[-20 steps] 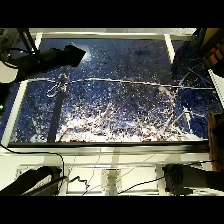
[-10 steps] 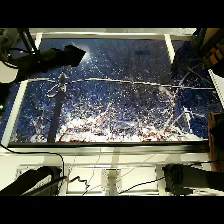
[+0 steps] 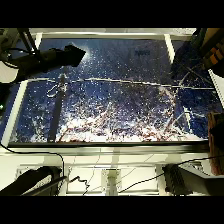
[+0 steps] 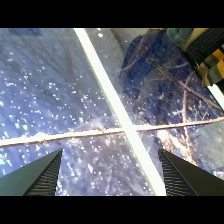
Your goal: Fold the clothes and pants, and hang the long-sleeved shirts on hangers.
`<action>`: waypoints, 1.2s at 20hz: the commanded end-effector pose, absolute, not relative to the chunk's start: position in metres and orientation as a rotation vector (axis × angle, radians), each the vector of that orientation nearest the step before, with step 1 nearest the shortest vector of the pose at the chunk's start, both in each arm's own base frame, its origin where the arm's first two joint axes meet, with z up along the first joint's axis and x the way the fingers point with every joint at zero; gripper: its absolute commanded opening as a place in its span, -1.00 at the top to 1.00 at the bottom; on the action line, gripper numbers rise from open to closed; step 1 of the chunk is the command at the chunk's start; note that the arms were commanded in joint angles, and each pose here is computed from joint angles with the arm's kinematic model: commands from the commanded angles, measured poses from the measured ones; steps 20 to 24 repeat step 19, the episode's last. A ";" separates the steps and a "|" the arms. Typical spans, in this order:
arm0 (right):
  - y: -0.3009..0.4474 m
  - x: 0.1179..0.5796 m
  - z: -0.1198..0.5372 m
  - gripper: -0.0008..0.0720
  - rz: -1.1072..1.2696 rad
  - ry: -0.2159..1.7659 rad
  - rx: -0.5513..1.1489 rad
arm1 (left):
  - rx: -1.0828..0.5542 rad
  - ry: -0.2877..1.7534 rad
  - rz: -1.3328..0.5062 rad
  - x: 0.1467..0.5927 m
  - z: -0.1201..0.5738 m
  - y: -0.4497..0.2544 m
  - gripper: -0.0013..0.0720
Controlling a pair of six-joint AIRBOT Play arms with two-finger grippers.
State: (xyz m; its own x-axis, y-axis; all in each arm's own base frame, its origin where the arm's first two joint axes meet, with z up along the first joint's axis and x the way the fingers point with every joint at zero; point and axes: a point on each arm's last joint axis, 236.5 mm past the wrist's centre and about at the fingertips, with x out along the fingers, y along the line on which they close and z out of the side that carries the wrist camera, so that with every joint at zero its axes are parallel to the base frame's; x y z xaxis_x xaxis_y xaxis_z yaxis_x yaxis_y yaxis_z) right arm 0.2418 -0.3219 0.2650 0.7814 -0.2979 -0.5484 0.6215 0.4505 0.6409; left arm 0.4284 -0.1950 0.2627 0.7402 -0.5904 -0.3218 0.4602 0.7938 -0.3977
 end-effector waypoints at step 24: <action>-0.021 0.400 0.230 0.92 0.148 0.817 -0.028 | -0.304 0.453 -0.585 0.429 0.263 -0.195 -0.92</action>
